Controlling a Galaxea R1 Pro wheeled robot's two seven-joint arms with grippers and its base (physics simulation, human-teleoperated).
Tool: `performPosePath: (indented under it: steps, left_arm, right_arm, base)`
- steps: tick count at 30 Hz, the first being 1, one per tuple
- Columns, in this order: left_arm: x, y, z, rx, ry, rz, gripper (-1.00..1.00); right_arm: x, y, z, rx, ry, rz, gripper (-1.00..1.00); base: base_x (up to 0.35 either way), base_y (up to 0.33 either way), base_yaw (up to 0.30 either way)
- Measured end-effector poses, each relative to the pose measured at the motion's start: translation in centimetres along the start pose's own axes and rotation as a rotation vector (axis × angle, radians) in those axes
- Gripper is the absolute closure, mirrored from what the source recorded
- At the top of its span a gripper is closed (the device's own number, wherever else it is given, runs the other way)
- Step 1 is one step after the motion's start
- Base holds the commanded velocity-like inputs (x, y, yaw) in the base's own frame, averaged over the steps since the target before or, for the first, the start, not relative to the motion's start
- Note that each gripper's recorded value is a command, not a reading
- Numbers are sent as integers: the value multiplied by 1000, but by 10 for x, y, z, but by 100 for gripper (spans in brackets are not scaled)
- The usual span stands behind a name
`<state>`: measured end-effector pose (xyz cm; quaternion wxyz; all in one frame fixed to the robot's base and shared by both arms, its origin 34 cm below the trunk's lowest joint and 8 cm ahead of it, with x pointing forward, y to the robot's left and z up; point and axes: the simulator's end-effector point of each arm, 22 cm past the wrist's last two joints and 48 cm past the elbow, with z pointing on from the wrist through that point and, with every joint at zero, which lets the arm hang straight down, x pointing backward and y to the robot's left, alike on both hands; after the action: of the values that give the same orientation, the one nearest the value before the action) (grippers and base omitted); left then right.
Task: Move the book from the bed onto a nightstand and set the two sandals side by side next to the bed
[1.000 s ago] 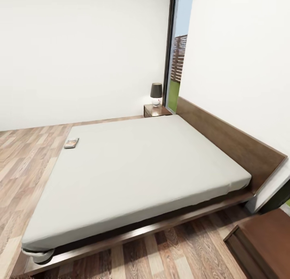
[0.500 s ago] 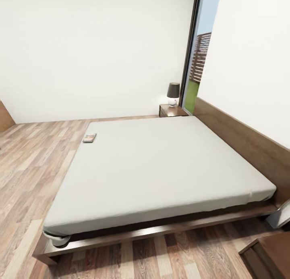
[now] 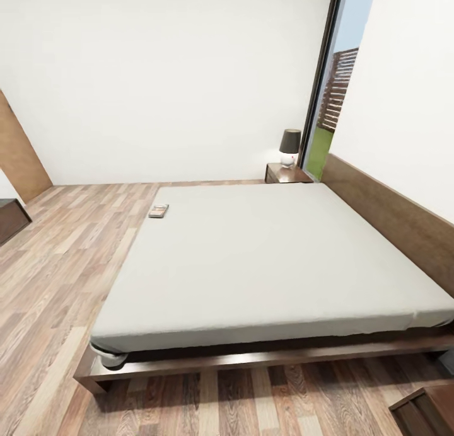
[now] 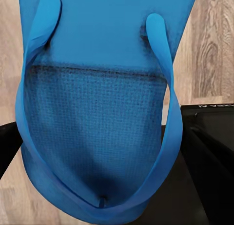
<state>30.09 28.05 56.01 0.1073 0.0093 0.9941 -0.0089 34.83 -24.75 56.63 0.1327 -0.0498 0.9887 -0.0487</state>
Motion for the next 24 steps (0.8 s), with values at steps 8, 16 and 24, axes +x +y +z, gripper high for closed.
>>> performPosePath:
  steps: [8, 16, 24]
  left_arm:
    - [0, 0, 0, 0, 0, 0, 100]
    - [0, 0, 0, 1, 0, 1, 100]
    - [0, 0, 0, 1, 0, 0, 100]
  right_arm:
    - [0, 0, 0, 1, 0, 0, 100]
    - [0, 0, 0, 0, 0, 0, 100]
    - [0, 0, 0, 1, 0, 0, 100]
  base:
    - [-86, 0, 150]
    - [-36, 0, 164]
    - [-5, 0, 25]
